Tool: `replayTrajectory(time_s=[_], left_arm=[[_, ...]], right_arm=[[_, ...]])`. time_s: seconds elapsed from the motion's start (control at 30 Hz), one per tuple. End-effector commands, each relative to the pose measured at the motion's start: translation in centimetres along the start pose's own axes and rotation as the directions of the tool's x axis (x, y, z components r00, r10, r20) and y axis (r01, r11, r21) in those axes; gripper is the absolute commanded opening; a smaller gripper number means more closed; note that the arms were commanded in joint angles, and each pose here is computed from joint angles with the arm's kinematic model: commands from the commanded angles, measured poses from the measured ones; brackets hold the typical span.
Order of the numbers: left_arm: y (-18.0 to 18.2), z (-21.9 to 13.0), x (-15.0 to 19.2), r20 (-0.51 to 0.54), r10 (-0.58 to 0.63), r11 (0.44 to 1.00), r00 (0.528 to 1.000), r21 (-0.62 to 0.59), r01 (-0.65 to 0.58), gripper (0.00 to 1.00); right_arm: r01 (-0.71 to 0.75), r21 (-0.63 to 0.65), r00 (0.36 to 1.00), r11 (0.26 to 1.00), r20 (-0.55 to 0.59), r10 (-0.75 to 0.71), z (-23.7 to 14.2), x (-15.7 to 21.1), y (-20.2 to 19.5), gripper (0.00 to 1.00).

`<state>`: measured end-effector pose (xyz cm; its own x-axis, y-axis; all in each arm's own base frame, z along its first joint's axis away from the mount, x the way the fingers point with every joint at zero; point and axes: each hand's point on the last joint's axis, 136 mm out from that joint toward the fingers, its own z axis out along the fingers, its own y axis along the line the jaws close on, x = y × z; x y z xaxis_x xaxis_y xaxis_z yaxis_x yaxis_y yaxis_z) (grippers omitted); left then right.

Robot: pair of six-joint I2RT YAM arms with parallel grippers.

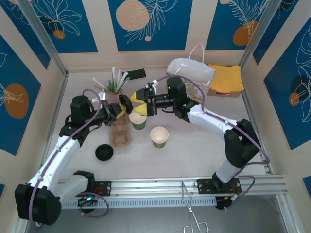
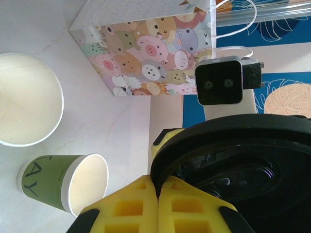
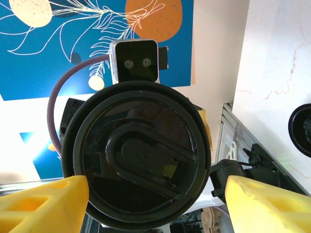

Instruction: Pack the takeout coffee

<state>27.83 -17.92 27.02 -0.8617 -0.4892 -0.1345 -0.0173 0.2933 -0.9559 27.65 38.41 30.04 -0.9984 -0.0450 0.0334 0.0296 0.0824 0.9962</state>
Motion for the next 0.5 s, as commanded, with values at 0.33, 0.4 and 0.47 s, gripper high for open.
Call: replayTrajectory(time_s=[0.33, 0.4, 0.47], left_arm=[[-2.1, -0.2, -0.6, -0.003, 0.037, 0.997, 0.999, 0.067, -0.036, 0.02], [-2.3, -0.2, -0.6, -0.006, 0.04, 0.997, 0.999, 0.07, -0.039, 0.01], [-2.4, -0.2, -0.6, -0.006, 0.041, 0.997, 0.999, 0.071, -0.04, 0.02]], right_arm=[[-0.034, -0.012, 0.999, 0.999, -0.03, 0.033, 0.6, 0.4, -0.5, 0.75], [-0.032, -0.014, 0.999, 0.999, -0.032, 0.031, 0.7, 0.5, -0.4, 0.75], [-0.033, -0.015, 0.999, 0.999, -0.03, 0.033, 0.7, 0.5, -0.3, 0.75]])
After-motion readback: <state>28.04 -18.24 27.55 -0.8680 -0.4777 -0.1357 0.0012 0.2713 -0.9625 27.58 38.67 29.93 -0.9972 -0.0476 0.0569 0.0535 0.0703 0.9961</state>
